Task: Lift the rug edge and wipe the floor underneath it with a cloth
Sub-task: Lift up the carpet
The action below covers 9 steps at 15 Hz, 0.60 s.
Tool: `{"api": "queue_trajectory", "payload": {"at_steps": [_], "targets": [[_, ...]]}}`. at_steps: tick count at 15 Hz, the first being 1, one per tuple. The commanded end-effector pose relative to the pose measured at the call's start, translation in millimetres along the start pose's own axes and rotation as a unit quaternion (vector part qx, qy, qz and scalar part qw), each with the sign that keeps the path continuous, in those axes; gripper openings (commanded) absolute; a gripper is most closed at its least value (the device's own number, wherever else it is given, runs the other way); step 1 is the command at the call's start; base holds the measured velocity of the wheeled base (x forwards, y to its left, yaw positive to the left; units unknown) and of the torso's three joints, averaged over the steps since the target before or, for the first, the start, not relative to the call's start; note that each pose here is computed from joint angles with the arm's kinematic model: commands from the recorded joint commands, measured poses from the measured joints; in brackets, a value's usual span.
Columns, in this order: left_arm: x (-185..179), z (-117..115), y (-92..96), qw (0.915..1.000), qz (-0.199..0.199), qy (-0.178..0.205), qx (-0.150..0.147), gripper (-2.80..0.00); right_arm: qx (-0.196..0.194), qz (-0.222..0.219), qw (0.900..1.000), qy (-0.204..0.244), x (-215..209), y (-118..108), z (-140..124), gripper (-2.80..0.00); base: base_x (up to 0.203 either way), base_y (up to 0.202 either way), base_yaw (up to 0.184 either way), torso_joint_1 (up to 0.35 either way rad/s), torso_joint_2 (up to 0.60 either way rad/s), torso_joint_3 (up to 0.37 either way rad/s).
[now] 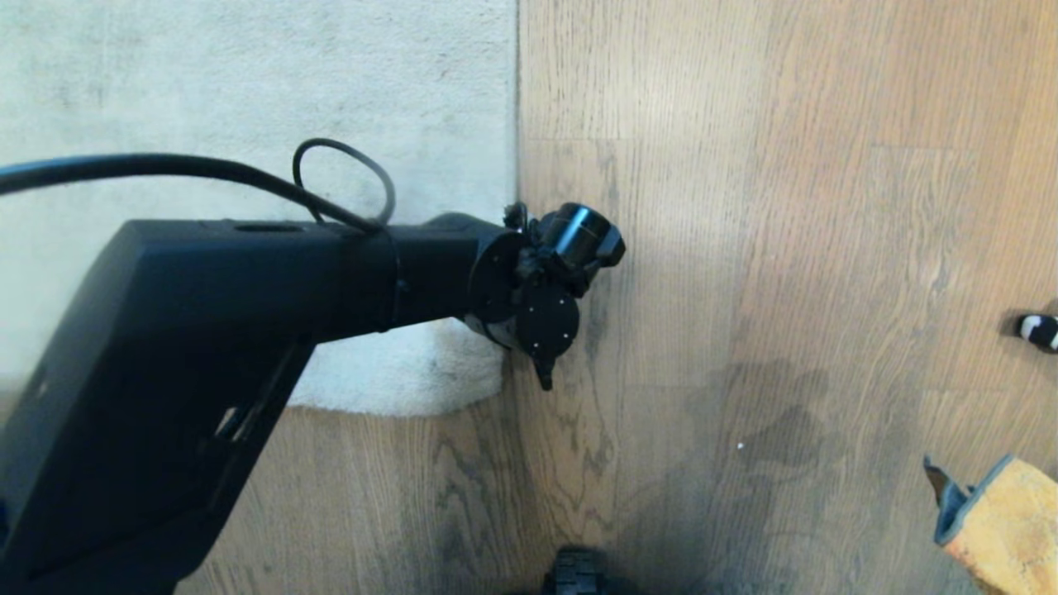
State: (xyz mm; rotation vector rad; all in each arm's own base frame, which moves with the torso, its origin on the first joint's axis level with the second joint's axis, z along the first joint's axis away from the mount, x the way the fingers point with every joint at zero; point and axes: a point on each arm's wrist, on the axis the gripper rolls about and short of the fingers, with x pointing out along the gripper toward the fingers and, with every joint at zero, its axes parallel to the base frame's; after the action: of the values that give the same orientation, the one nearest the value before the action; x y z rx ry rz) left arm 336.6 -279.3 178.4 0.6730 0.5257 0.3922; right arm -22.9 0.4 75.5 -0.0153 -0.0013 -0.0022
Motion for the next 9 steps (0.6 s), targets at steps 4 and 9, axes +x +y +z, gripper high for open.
{"api": "queue_trajectory", "payload": {"at_steps": [4,9], "targets": [[-24.5,-6.9,-13.0,0.9993,-0.022,-0.009,0.03,0.0,0.0,0.0,1.0,0.001,0.1,0.0,0.0,-2.8,0.0,0.0,0.0,0.0,0.0,0.0],[-36.5,-8.7,-14.9,0.9988,-0.03,-0.016,0.036,0.0,0.0,0.0,1.0,0.001,0.1,0.0,0.0,-2.8,0.0,0.0,0.0,0.0,0.0,0.0]]}}
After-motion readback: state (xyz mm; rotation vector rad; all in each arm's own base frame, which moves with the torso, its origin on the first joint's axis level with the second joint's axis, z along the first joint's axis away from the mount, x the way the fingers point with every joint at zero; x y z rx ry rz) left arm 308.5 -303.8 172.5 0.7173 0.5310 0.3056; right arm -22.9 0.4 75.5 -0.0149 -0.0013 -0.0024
